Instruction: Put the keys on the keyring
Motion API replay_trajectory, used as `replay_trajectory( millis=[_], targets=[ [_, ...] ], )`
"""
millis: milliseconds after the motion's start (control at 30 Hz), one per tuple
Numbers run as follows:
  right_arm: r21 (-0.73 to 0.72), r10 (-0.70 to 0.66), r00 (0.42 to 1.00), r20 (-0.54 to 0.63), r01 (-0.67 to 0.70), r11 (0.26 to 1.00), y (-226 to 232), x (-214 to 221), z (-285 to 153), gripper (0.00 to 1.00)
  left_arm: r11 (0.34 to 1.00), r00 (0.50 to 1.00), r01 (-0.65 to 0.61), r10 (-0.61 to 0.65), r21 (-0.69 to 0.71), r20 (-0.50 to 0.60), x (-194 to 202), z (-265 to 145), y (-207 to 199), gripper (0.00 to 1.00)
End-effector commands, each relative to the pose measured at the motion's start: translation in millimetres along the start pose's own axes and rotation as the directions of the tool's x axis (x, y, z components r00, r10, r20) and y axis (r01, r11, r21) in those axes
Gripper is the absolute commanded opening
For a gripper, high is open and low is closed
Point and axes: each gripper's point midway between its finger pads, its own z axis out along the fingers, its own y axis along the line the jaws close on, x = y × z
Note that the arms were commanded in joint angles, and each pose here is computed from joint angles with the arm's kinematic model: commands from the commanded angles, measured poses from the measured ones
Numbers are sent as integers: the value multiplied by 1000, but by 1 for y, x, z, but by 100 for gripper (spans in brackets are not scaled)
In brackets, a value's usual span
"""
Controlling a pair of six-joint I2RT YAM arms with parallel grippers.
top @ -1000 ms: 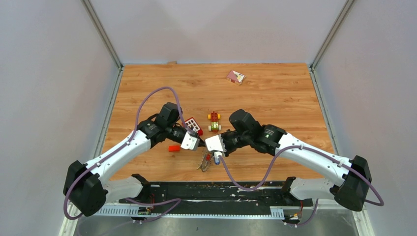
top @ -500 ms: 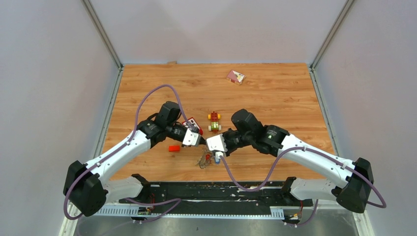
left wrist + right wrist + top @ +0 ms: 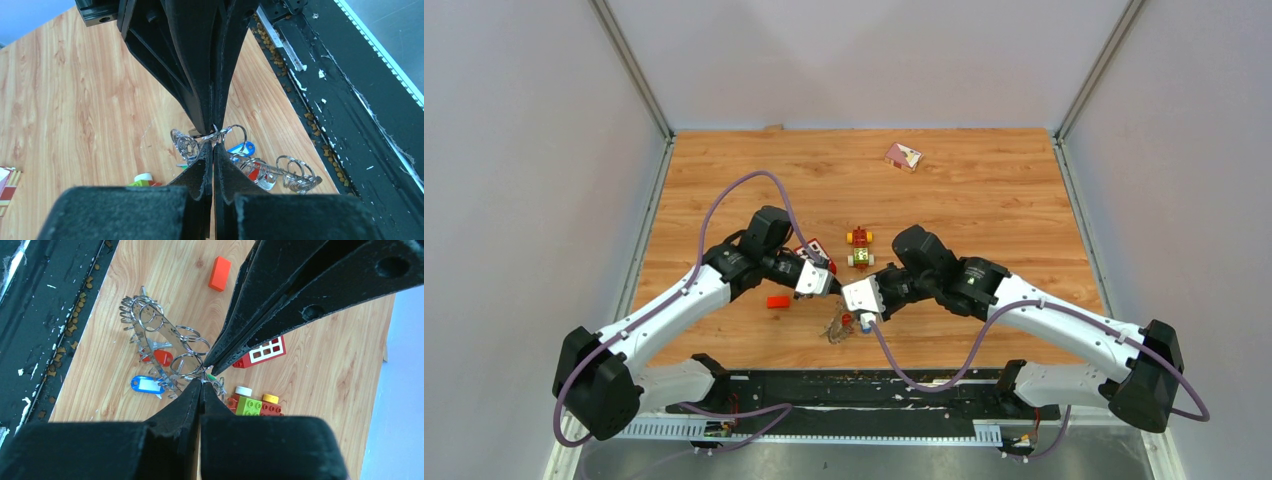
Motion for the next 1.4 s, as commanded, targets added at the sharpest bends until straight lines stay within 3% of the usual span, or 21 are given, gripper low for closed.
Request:
replay_trajectory(
  millis=[0,567,967,1200,1367],
  targets=[
    [-5,-33,999,42,34,999,1,-12,2,0,995,993,-93,95,-40,64,-28,-4,20,0],
    [49,-68,997,31,66,997,-3,-8,-4,0,994,995,-16,25,-106,92,-27,-11,33,0],
    [180,-41,999,-14,43,983,-25,-1,-9,1,973,977,107,-66,-204,201,-38,-15,50,0],
    [223,-17,999,-33,24,975,-33,0,-13,9,952,970,166,-111,-256,215,-39,-21,59,0],
    [255,-4,999,-46,16,967,-37,2,-19,22,941,965,184,-118,-284,232,-42,-25,67,0]
  ],
)
